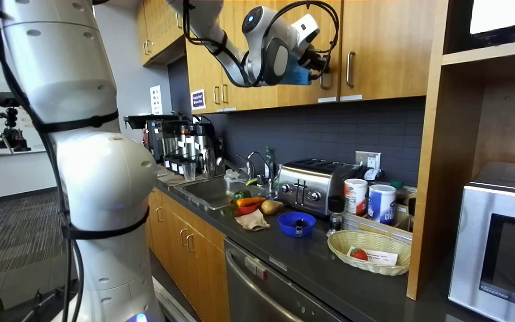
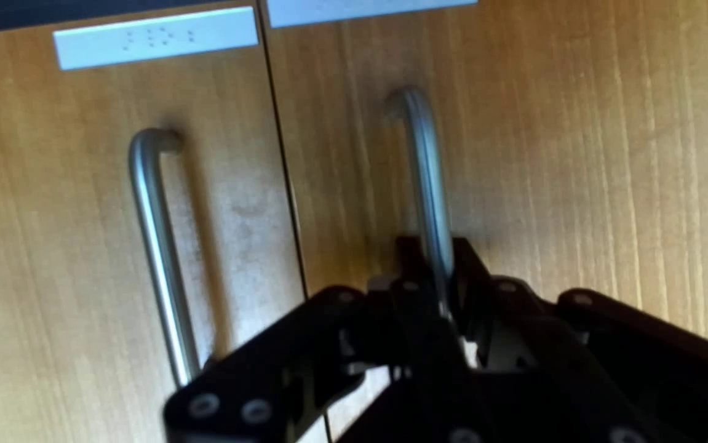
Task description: Open the top left cabinet door
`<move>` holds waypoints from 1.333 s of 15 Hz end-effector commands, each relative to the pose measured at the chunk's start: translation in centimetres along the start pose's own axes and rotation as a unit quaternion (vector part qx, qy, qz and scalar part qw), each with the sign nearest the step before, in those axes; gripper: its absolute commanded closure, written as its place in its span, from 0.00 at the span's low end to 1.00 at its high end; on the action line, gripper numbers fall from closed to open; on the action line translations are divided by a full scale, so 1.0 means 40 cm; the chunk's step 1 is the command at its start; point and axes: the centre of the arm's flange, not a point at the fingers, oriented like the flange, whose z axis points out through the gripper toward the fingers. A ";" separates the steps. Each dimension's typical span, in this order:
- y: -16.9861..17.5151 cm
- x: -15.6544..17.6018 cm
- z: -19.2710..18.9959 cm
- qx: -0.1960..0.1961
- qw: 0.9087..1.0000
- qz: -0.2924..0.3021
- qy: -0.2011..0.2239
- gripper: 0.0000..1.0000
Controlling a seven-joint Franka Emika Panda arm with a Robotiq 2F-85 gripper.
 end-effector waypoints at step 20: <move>-0.108 -0.209 -0.334 0.069 0.997 -0.042 -0.009 0.96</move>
